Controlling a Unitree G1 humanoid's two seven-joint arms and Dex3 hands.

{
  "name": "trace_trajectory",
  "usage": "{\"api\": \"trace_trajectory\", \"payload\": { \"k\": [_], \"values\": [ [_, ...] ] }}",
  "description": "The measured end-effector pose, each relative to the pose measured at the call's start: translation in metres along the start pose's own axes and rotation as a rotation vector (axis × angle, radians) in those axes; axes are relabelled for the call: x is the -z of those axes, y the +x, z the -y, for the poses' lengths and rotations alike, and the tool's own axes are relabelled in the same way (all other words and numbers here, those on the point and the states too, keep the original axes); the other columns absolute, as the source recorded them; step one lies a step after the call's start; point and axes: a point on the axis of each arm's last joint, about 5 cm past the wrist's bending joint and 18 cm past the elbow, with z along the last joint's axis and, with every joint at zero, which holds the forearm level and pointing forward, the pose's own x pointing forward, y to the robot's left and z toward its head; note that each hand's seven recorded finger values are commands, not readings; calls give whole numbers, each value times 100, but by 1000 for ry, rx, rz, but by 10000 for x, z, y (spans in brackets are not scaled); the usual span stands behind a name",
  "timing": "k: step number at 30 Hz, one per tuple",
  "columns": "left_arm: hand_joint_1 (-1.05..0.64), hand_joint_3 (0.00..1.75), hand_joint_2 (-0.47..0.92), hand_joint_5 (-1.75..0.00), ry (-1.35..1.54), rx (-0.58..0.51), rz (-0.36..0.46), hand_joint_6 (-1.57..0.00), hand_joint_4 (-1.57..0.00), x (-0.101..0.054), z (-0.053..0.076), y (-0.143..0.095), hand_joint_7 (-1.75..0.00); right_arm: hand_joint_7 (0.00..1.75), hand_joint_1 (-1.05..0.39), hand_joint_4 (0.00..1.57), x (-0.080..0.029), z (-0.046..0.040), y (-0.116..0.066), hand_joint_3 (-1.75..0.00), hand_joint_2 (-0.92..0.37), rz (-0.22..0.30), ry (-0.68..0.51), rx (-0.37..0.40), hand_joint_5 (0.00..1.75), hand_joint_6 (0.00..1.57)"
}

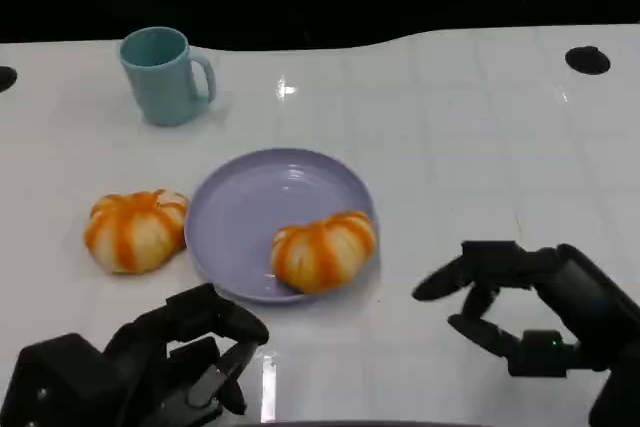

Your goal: Grasp the bread from the table and place it into the plate.

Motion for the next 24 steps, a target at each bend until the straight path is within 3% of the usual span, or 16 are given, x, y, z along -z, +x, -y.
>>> {"api": "trace_trajectory", "payload": {
  "k": [8, 18, 24],
  "values": [
    [-41, 52, 92, -175, 3, 0, -4, -60, -67, -24, -13, -2, -134, 137, -10, 79, -40, -42, -166, -122, -46, -24, 38, 29, 175, 72],
    [-40, 51, 92, -175, 15, 10, -1, -61, -68, -32, -56, 20, -135, 147, -13, 86, 70, -128, -242, -123, -45, -91, 31, 53, 175, 70],
    [-40, 51, 91, -175, 24, 4, -4, -61, -68, -34, -80, 12, -134, 149, -10, 88, 80, -142, -245, -125, -42, -96, 6, 58, 175, 72]
  ]
}}
